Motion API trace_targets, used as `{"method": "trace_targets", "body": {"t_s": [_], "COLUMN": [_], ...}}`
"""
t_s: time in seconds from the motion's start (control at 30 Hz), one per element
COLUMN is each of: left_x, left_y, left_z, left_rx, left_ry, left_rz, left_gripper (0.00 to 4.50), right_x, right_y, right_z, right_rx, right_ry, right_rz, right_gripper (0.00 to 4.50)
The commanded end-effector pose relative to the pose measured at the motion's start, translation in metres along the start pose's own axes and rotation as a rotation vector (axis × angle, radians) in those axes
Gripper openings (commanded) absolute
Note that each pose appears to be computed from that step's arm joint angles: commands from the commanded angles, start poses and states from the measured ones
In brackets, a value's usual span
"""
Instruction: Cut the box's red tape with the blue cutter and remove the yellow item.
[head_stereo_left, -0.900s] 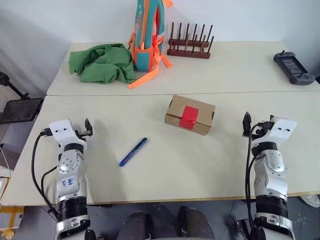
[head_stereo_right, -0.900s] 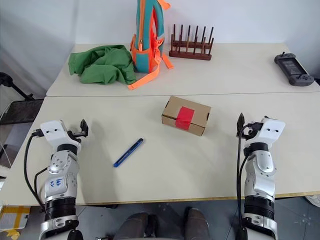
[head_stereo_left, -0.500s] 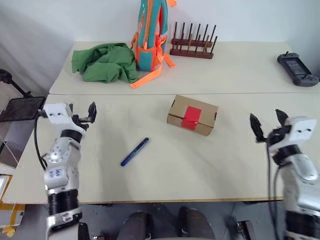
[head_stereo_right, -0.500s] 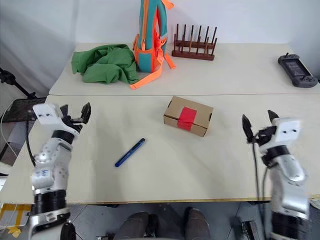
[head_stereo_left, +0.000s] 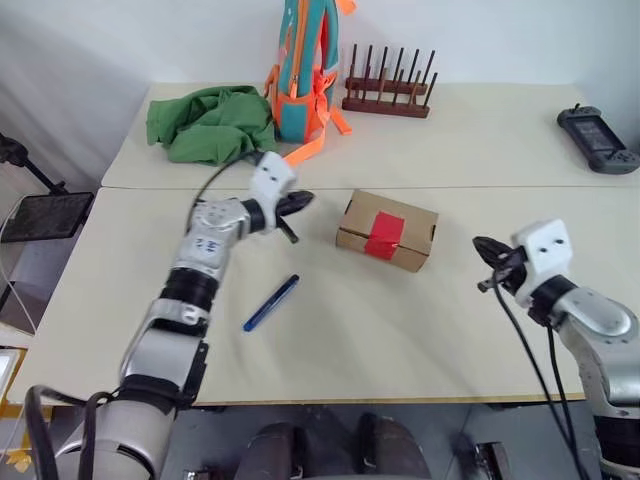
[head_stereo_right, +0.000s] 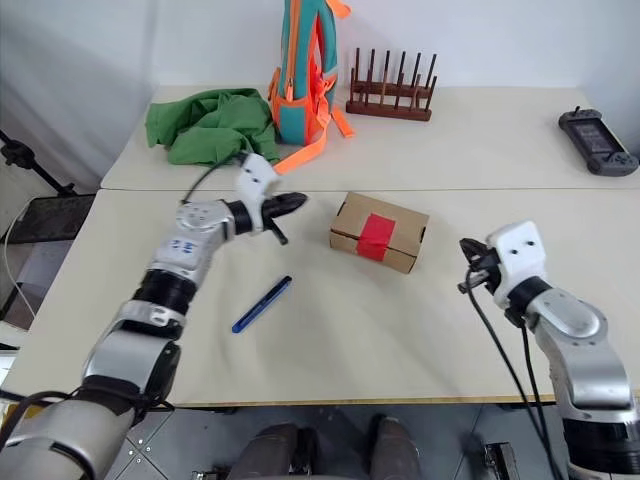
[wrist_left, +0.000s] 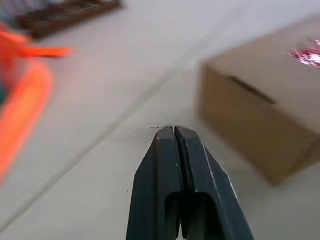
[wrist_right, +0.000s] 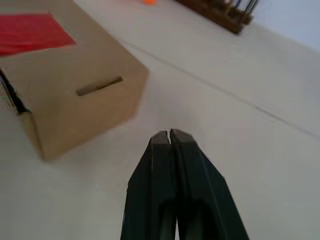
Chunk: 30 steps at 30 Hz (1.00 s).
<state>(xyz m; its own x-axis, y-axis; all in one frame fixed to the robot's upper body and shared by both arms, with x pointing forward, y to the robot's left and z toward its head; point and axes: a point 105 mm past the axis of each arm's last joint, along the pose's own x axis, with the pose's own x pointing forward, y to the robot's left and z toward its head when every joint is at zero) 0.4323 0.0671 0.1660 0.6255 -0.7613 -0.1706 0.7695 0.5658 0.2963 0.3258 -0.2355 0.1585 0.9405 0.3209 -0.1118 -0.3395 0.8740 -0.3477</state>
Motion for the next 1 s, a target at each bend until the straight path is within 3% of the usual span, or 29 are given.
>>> {"method": "trace_targets", "body": {"t_s": [0.03,0.27,0.47,0.6,0.83,0.9,1.0], "left_x": [0.011,0.017,-0.006,-0.028,-0.048,-0.046,-0.009], "left_y": [-0.008,-0.039,-0.088,-0.11,-0.097,-0.084,-0.049], "left_z": [0.012,0.014,0.021,0.024,0.058,0.07,0.068], "left_rx": [0.037,0.048,0.136,0.187,0.177,0.136,0.125], "left_ry": [-0.02,-0.031,-0.088,-0.098,-0.224,-0.254,-0.152], "left_rz": [-0.067,-0.267,-0.556,-0.684,-0.647,-0.6,-0.394], "left_gripper": [0.02,0.02,0.02,0.02,0.02,0.02,0.02], "right_x": [0.01,0.025,0.029,0.035,0.028,0.015,-0.023], "right_y": [0.001,0.011,0.008,-0.012,-0.053,-0.056,-0.02], "right_z": [0.01,0.021,0.012,0.016,0.034,0.023,-0.001], "right_rx": [-0.005,0.023,0.021,-0.027,-0.148,-0.082,0.087], "right_ry": [-0.005,-0.015,0.032,0.011,-0.07,0.024,0.257], "right_rz": [0.013,0.074,0.159,0.139,0.04,0.078,0.308], "right_gripper": [0.0,0.0,0.0,0.0,0.0,0.0,0.0]}}
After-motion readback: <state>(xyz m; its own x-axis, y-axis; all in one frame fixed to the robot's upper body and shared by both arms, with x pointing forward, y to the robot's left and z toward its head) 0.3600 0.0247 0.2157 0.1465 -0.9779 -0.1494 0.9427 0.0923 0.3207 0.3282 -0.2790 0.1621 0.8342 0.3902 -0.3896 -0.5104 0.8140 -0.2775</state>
